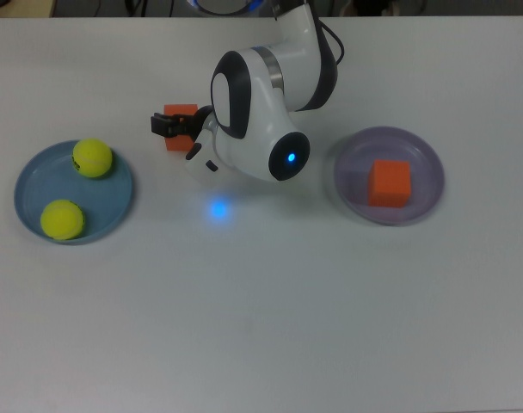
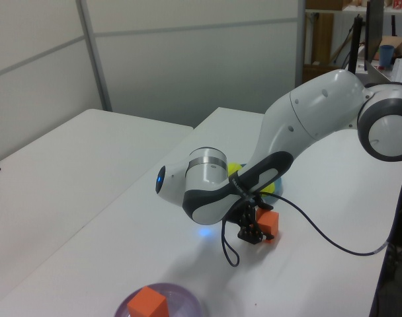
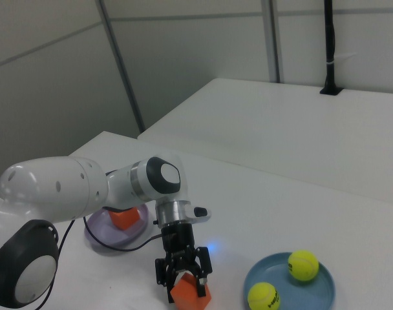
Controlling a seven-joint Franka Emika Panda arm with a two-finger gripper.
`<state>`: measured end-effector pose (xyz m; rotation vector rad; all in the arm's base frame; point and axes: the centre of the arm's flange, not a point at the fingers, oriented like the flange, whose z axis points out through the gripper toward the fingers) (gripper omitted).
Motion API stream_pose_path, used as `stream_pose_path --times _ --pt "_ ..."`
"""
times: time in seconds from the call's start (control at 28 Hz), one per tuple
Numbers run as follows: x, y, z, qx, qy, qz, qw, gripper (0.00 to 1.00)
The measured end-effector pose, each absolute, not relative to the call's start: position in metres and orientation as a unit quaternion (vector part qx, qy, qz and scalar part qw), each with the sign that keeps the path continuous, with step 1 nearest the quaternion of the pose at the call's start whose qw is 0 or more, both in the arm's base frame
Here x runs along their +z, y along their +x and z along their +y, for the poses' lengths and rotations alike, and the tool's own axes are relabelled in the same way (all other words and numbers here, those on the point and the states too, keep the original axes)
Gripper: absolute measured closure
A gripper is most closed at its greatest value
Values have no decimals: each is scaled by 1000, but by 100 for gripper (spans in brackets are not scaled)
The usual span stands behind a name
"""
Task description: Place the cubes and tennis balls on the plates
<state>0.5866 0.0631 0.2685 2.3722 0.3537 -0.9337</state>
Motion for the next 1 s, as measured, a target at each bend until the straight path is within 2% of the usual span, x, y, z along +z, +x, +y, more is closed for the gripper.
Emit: stream_pose_path --times 0.18,0.32,0.64,0.86,1.0 --pt "273 592 65 -332 892 133 277 27" --pt "291 604 68 -304 906 126 266 35" --pt "366 622 97 -228 939 119 226 35" --pt "403 622 191 -129 953 182 205 35" --pt "409 613 245 -82 956 202 198 35"
